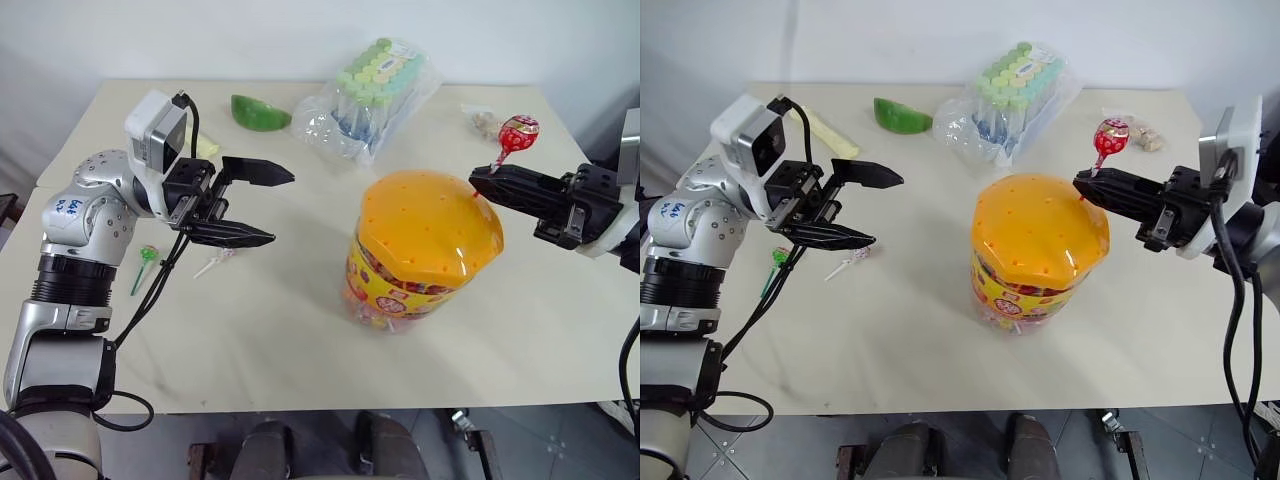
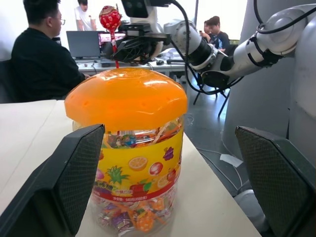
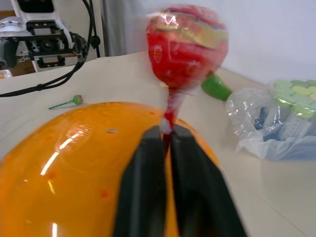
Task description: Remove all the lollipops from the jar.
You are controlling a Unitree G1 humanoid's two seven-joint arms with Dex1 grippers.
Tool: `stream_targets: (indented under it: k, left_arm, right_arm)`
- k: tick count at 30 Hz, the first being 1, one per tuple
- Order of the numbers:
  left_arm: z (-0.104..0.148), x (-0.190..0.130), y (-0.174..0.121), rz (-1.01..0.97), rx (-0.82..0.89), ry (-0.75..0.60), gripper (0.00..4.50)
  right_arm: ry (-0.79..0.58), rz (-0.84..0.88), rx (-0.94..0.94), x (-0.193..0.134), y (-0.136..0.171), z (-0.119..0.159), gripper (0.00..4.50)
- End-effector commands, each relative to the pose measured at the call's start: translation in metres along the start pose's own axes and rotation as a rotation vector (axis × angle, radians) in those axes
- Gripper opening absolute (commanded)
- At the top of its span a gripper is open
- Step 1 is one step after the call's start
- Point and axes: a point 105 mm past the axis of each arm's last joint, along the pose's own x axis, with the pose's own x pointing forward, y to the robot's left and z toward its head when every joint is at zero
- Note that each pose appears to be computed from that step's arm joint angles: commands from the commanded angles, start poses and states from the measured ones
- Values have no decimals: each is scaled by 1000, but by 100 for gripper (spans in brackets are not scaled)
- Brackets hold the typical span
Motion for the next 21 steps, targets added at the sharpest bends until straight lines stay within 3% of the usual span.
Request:
stream_targets:
  k: [1,7,10,14,19,21]
  left_arm:
    - [15,0,-8,-121,64,2,450]
    - [11,0,-4,-115,61,23,450]
    - [10,1,-1,-111,61,29,450]
    - [3,0,4,-99,58,67,450]
    - [-2,-1,8,-86,54,104,450]
    - [-3,-1,8,-85,52,111,450]
  right_arm:
    - [-67,-38,-138,-6,3,44,3]
    - [-145,-194,-214,-24,-13,83,3]
    - [-99,-338,-204,-46,-36,82,3]
    - [306,-639,-41,-99,-78,19,3]
    - [641,-684,156,-138,-74,-58,3]
    - [699,-716,198,-148,-72,-78,3]
